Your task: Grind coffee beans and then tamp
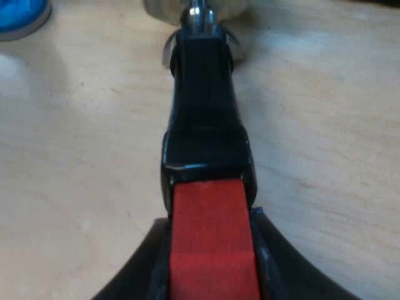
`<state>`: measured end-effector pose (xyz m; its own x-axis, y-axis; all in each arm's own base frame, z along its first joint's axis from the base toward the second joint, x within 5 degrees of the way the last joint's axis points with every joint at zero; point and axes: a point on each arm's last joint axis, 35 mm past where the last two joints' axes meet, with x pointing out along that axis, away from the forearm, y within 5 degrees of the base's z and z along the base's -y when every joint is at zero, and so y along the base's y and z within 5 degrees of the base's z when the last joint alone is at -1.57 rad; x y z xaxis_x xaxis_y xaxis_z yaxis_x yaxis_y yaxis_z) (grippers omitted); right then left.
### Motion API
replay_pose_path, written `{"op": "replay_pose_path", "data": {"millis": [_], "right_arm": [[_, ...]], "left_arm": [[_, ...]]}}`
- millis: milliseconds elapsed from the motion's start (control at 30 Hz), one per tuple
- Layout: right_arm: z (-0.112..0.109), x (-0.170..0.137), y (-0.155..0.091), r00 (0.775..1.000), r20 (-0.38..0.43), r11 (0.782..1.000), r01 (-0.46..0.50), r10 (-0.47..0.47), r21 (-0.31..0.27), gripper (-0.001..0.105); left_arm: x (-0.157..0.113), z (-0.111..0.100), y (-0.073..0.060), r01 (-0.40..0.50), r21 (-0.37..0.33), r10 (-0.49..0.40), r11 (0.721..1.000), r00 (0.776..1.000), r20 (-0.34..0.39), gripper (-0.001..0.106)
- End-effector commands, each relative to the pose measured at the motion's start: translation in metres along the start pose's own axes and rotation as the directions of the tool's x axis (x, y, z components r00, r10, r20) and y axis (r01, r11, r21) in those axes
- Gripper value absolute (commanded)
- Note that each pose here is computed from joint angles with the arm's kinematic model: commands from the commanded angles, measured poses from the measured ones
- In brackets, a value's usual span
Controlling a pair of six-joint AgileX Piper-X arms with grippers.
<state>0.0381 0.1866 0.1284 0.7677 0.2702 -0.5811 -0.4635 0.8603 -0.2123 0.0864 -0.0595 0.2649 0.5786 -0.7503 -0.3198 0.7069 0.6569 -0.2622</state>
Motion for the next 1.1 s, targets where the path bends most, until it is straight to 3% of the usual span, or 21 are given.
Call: {"op": "replay_pose_path", "data": {"millis": [33, 200, 300, 600, 833, 1100], "right_arm": [[-0.005, 0.003, 0.002, 0.999, -0.044, 1.000, -0.028, 0.028, -0.012, 0.002], [-0.008, 0.004, 0.004, 0.994, -0.088, 0.997, -0.071, 0.069, -0.017, 0.039], [-0.009, 0.004, 0.005, 0.990, -0.108, 0.995, -0.095, 0.093, -0.014, 0.050], [-0.016, 0.003, 0.004, 0.965, -0.215, 0.986, -0.160, 0.148, -0.038, 0.050], [-0.011, -0.002, 0.001, 0.949, -0.308, 0.984, -0.114, 0.067, -0.135, 0.067], [0.011, -0.014, 0.002, 0.925, -0.380, 0.971, -0.079, -0.013, -0.227, 0.067]], "left_arm": [[-0.001, 0.001, -0.001, 0.011, 0.002, -0.011, 1.000, 1.000, 0.008, 0.066], [-0.001, 0.001, -0.001, 0.011, 0.002, -0.011, 1.000, 1.000, 0.008, 0.066], [-0.001, 0.001, -0.001, 0.011, 0.002, -0.011, 1.000, 1.000, 0.008, 0.066], [-0.001, 0.001, -0.001, 0.011, 0.002, -0.011, 1.000, 1.000, 0.008, 0.066], [-0.001, 0.001, -0.001, 0.011, 0.002, -0.011, 1.000, 1.000, 0.008, 0.066], [-0.001, 0.001, -0.001, 0.011, 0.002, -0.011, 1.000, 1.000, 0.008, 0.066]]}}
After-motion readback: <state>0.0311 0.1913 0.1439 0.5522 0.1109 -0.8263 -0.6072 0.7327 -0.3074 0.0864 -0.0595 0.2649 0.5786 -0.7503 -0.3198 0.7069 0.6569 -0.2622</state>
